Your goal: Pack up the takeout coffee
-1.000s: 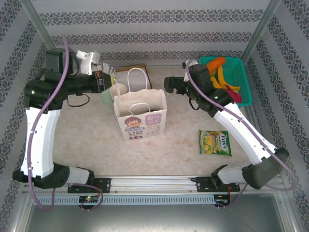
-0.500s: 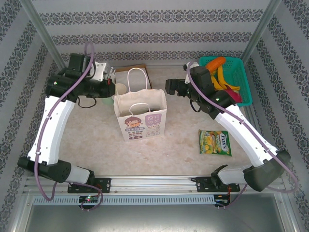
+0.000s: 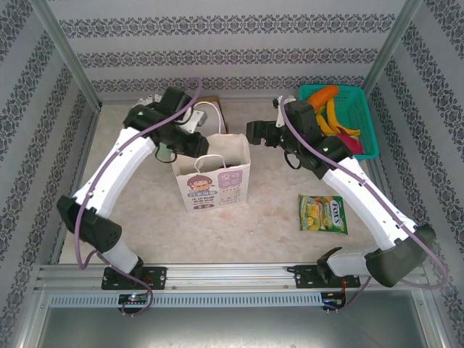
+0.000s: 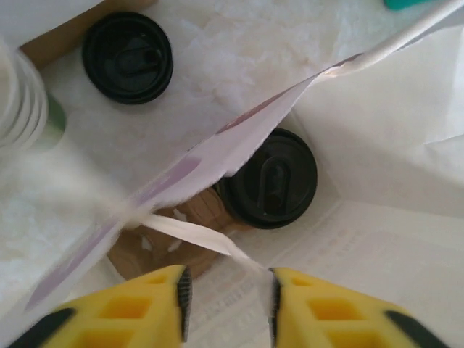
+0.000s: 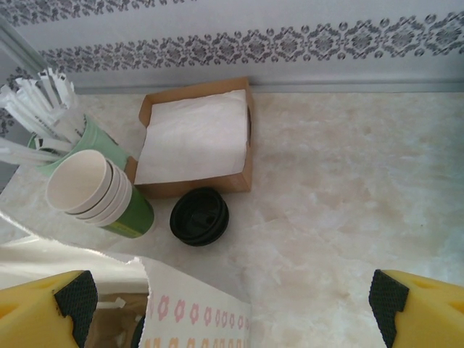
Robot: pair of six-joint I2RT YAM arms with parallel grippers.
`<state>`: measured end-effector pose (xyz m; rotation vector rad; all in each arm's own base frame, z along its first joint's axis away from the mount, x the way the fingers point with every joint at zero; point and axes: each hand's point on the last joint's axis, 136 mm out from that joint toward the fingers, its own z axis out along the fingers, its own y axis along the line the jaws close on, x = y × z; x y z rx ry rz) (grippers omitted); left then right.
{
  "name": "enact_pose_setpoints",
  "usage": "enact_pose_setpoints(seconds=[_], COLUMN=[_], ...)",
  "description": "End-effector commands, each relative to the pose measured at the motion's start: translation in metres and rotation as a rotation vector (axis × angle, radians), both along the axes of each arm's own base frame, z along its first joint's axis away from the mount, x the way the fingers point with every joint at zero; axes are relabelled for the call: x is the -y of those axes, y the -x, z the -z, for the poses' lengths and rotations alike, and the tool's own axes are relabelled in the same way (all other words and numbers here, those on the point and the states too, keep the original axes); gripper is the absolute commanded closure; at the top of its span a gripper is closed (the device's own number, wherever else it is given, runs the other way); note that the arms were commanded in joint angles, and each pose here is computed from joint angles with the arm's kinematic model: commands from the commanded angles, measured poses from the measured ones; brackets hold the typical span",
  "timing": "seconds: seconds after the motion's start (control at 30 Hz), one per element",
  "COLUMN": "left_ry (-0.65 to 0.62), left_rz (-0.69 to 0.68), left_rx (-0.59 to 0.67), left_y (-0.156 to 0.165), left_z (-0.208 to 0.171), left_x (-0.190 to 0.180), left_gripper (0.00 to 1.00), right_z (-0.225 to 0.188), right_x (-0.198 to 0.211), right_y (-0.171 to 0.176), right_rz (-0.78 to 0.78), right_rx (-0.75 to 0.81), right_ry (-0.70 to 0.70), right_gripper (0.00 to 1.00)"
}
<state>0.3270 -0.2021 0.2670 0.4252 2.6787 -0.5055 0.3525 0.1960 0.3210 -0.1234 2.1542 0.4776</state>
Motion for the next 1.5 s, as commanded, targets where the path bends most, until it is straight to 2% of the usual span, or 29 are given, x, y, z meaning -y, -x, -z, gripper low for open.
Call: enact_pose_setpoints(seconds=[0.0,0.2,0.33,0.4,0.5,0.57,0.7,0.83,0.9,0.97,1.07,1.17,1.27,1.47], left_ry=[0.053,0.119,0.139,0.084,-0.110,-0.219,-0.242,-0.221,-0.242,-0.251,-0.255,-0.274,-0.287,-0.301], left_rz=[0.066,0.085,0.054,-0.019,-0.210,-0.289,-0.305,-0.291,-0.295,-0.299,-0.307,-0.333,-0.364,-0.393], left_rx=[0.027,0.158,0.240,0.266,0.267,0.230,0.160,0.113,0.090,0.077,0.070,0.076,0.067,0.073], left_y=[-0.003,0.013,0.032,0.034,0.033,0.036,0.038,0.032,0.029,0.028,0.028,0.028,0.029,0.035], left_z=[-0.011,-0.050,-0.072,-0.072,-0.057,-0.044,-0.022,-0.008,-0.001,0.002,0.004,0.004,0.005,-0.005], left_x=[0.024,0.017,0.001,-0.020,-0.069,-0.093,-0.096,-0.087,-0.089,-0.089,-0.091,-0.099,-0.110,-0.131], left_gripper=[0.49,0.28,0.10,0.00,0.00,0.00,0.11,0.26,0.41,0.53,0.65,0.86,0.94,1.00], right_z=[0.012,0.026,0.034,0.033,0.028,0.026,0.028,0.029,0.028,0.033,0.046,0.059,0.075,0.100], right_x=[-0.016,-0.045,-0.058,-0.058,-0.047,-0.031,0.001,0.016,0.021,0.025,0.037,0.041,0.039,0.022], right_y=[0.006,0.014,0.018,0.017,0.008,-0.002,-0.018,-0.026,-0.030,-0.035,-0.047,-0.061,-0.076,-0.107], right_rz=[-0.077,-0.237,-0.294,-0.285,-0.211,-0.114,0.041,0.092,0.101,0.101,0.146,0.164,0.158,0.136], right_rx=[-0.037,-0.100,-0.156,-0.158,-0.131,-0.109,-0.121,-0.122,-0.110,-0.119,-0.168,-0.192,-0.233,-0.287], right_ry=[-0.015,-0.058,-0.086,-0.090,-0.080,-0.073,-0.106,-0.126,-0.108,-0.087,-0.047,-0.012,0.016,0.035], right_gripper=[0.02,0.02,0.02,0.02,0.02,0.02,0.02,0.02,0.02,0.02,0.02,0.02,0.02,0.02])
